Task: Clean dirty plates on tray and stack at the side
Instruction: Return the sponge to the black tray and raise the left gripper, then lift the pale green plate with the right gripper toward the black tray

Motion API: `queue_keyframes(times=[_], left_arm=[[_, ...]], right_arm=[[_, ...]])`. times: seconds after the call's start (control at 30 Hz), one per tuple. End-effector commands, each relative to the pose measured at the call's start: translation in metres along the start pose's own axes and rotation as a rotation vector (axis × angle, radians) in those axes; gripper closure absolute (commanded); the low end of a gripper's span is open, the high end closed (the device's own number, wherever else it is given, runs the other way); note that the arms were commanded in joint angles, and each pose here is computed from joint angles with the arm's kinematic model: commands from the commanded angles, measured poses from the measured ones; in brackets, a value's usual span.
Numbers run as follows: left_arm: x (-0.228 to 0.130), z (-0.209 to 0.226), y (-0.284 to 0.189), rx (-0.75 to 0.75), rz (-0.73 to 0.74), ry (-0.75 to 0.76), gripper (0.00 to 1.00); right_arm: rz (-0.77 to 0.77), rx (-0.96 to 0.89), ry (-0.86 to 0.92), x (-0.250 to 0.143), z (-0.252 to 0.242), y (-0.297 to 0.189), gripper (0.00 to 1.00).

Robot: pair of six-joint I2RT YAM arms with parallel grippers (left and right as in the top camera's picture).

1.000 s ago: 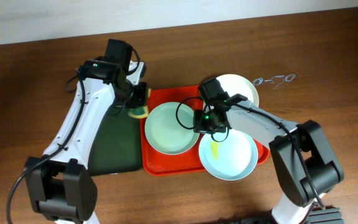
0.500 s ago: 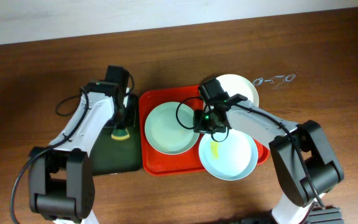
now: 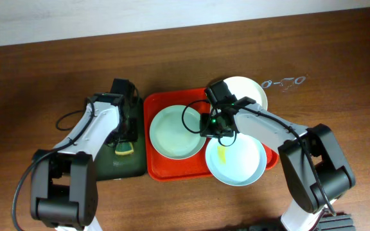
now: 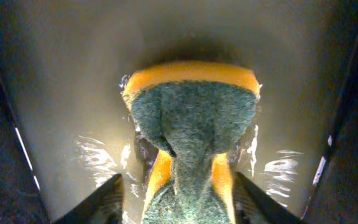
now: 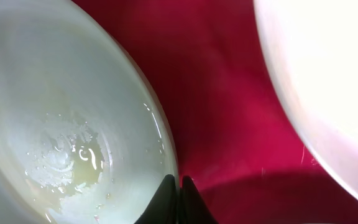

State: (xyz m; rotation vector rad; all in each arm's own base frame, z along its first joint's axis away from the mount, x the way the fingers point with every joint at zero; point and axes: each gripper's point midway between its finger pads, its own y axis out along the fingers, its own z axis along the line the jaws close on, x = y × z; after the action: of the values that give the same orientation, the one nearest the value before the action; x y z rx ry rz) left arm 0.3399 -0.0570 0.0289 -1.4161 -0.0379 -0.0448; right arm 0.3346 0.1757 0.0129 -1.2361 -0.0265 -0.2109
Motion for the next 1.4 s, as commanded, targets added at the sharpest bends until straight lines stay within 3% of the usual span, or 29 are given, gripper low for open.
queue_keyframes(times=[0.0, 0.13, 0.2, 0.27, 1.37], left_arm=[[0.035, 0.013, -0.066, -0.038, -0.189, -0.095, 0.28], [0.062, 0.049, -0.156, -0.102, -0.432, -0.268, 0.08], [0.062, 0.074, -0.180, -0.104, -0.506, -0.335, 0.07], [0.059, 0.090, -0.183, -0.084, -0.513, -0.371, 0.00], [0.058, 0.098, -0.181, -0.076, -0.504, -0.390, 0.01]], right_arm=[[0.011, -0.009, -0.002, -0.003, -0.004, 0.004, 0.96], [0.011, -0.009, -0.002, -0.003, -0.004, 0.004, 0.96], [0.011, -0.009, -0.002, -0.003, -0.004, 0.004, 0.96], [0.011, -0.009, -0.002, -0.003, -0.004, 0.004, 0.96], [0.004, -0.006, -0.002, -0.001, -0.003, 0.003, 0.96]])
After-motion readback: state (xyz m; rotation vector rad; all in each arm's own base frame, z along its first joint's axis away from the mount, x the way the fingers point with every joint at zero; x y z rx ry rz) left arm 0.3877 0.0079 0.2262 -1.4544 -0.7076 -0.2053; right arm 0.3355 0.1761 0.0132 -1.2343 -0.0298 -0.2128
